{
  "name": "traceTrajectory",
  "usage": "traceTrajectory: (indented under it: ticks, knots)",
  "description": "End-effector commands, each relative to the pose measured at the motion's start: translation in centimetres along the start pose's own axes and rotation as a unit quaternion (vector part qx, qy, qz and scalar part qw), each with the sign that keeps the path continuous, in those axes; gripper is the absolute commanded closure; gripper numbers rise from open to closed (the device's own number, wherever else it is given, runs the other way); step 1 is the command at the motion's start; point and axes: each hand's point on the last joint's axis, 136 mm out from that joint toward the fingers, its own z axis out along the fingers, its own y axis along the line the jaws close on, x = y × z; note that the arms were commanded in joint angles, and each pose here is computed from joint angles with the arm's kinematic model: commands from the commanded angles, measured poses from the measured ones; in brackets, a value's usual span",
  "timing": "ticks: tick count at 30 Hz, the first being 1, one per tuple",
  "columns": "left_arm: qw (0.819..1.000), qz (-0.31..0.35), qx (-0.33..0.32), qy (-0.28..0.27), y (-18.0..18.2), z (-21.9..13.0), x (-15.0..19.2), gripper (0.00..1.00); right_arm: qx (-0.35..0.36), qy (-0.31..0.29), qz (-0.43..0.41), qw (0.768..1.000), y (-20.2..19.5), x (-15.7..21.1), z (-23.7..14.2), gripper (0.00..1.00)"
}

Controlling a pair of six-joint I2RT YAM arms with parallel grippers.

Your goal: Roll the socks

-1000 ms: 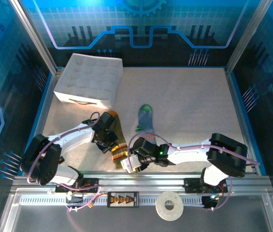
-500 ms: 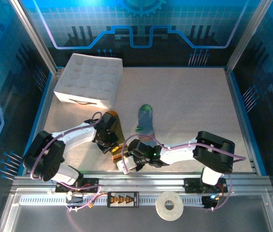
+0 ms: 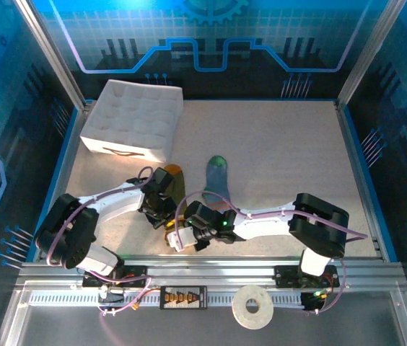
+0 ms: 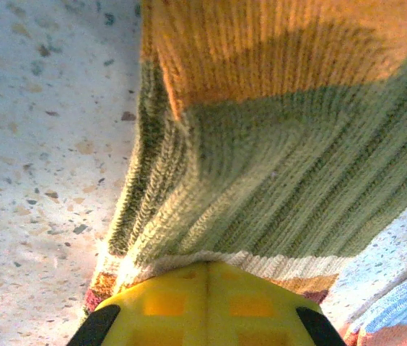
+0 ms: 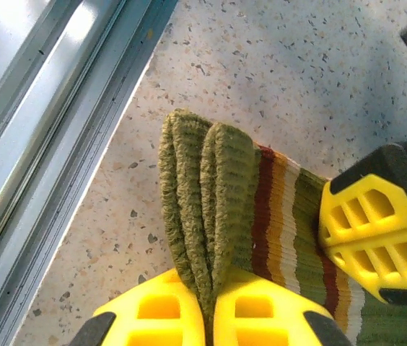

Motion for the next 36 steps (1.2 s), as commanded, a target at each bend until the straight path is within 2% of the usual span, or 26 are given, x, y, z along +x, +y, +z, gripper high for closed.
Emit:
traceTrajectory:
  ticks: [1, 7, 12, 17, 25, 36]
  knots:
    - [1.000, 0.008, -0.014, -0.011, 0.6, -0.3, -0.3, 1.00, -0.048, -0.031, 0.066, 0.996, -0.1, -1.4, -1.3, 1.00]
    - [0.999, 0.002, 0.003, -0.046, 0.0, -3.0, -0.9, 0.96, -0.100, -0.039, 0.141, 0.984, 0.1, -0.8, -1.4, 1.00]
    - [0.997, -0.029, 0.010, -0.072, 1.5, -5.3, -1.2, 0.83, -0.132, -0.036, 0.184, 0.973, 0.3, -0.5, -1.2, 1.00]
    - [0.995, -0.037, 0.044, -0.085, 2.0, -7.3, -0.8, 0.82, -0.161, -0.032, 0.229, 0.959, 0.0, -0.3, -0.7, 1.00]
    - [0.990, -0.029, 0.131, -0.039, 1.3, -7.5, 1.8, 0.83, -0.193, -0.020, 0.317, 0.928, -0.7, 0.5, 0.7, 1.00]
    - [0.985, -0.032, 0.169, 0.018, 1.8, -6.8, 4.6, 0.87, -0.217, -0.012, 0.409, 0.886, -1.3, 1.6, 2.3, 1.00]
